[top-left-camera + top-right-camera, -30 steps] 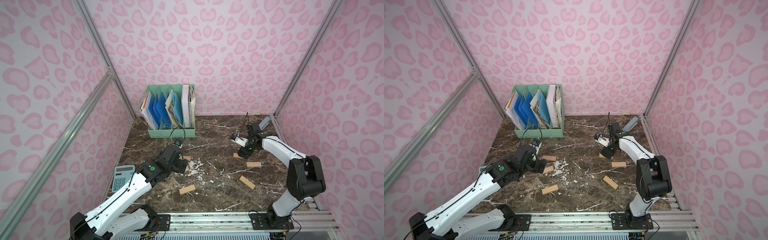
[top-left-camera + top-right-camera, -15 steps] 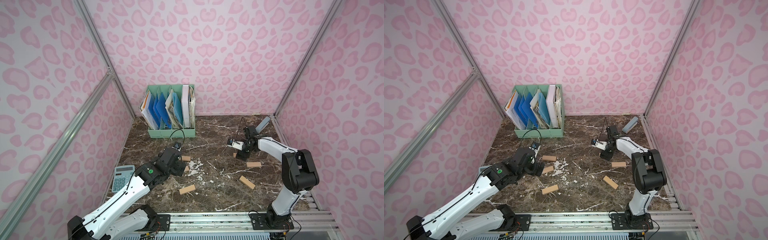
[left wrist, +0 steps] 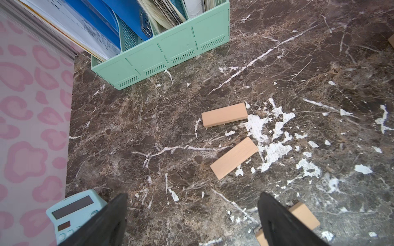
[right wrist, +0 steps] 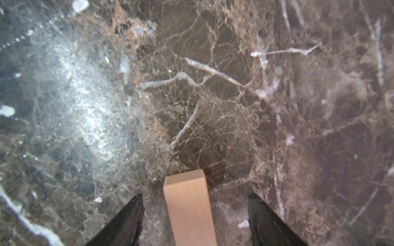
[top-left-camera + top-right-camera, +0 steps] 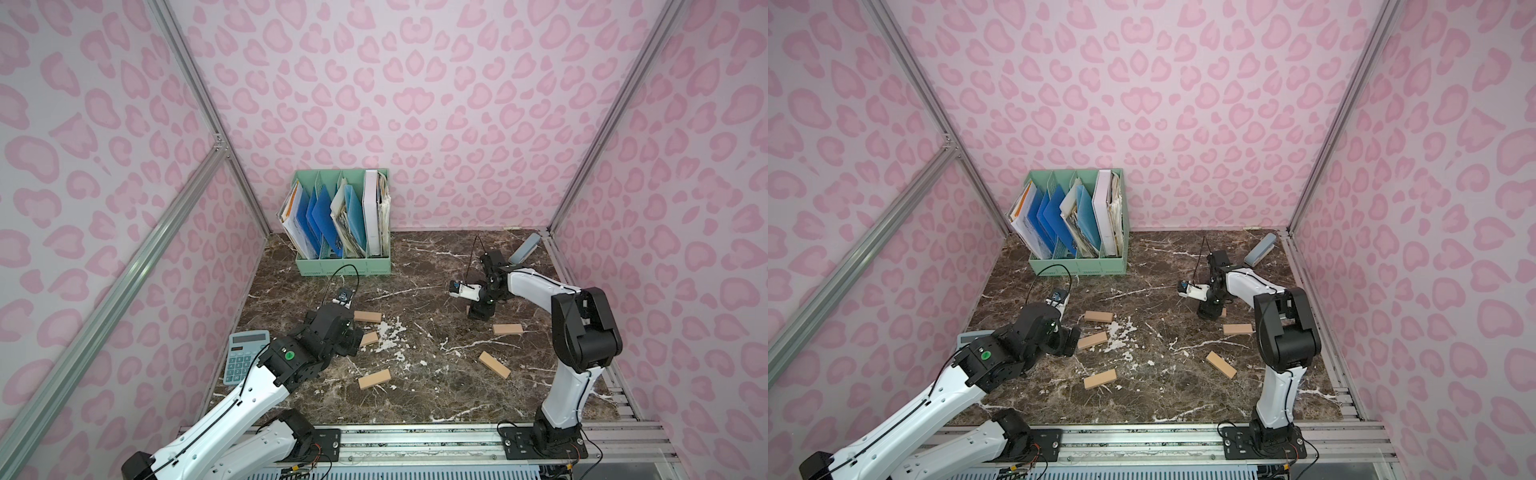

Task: Assemble the number 6 with building blocks
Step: Move the building block to the center of the board.

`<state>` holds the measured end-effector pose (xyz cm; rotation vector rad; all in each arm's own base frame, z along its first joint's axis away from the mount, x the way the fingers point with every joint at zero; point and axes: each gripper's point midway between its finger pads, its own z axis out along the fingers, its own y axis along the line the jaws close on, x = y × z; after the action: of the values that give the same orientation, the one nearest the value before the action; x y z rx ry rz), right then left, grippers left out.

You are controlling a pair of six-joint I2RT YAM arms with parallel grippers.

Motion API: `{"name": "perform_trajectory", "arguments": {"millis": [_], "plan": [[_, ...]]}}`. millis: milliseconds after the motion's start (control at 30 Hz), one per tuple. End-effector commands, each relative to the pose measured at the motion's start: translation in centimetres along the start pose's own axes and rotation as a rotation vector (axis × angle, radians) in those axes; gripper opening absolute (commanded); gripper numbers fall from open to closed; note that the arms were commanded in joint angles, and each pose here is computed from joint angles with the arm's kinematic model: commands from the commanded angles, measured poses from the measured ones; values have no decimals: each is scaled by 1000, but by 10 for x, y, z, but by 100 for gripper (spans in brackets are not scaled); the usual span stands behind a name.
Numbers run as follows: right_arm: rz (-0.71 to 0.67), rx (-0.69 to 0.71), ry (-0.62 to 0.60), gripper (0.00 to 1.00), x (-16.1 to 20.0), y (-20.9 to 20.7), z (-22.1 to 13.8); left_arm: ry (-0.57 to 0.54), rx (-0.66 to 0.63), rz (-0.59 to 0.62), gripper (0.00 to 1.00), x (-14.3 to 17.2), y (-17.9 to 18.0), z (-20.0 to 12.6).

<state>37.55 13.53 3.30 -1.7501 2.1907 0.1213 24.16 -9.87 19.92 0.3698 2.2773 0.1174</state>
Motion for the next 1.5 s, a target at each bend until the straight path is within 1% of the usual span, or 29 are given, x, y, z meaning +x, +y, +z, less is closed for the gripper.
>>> {"name": "perform_trajectory", "arguments": {"millis": [0,167,367,533,567,633,767,867,900,1000,1067,1100,1133,1167,1200,1367,1467], "plan": [[-4,-31,-19,78,3,9,-5,3,-21,-1,99,1,4,0],[4,-7,7,78,14,15,-4,-3,-28,6,99,-2,4,1],[17,33,47,78,25,2,1,-12,-42,4,99,-1,7,0],[18,21,65,75,27,-3,10,-17,-56,3,99,0,12,-4],[19,17,67,73,28,-2,11,-16,-60,3,99,1,13,-4],[15,-1,66,66,27,-1,12,-15,-75,-1,99,3,17,-6],[16,-9,68,62,27,0,13,-18,-114,-16,99,6,25,-8],[16,-18,60,56,25,3,12,-25,-131,-19,99,6,28,-9],[8,-29,55,51,25,5,12,-28,-140,-21,99,6,29,-8],[4,-40,50,48,22,8,12,-38,-154,-29,99,3,31,-8],[-1,-49,50,38,20,12,13,-41,-156,-31,99,2,31,-7],[-5,-56,51,31,17,14,14,-44,-158,-32,99,0,31,-7],[-11,-61,51,19,15,15,15,-46,-159,-34,99,-1,31,-7],[-18,-64,52,11,13,16,16,-48,-160,-35,99,-2,31,-7],[-22,-74,55,7,10,19,18,-50,-163,-35,99,-3,31,-7],[-39,-114,52,7,-3,28,25,-64,-171,-43,99,-5,33,-8],[-80,-143,46,7,-22,32,30,-73,-181,-48,99,-5,36,-11]]}}
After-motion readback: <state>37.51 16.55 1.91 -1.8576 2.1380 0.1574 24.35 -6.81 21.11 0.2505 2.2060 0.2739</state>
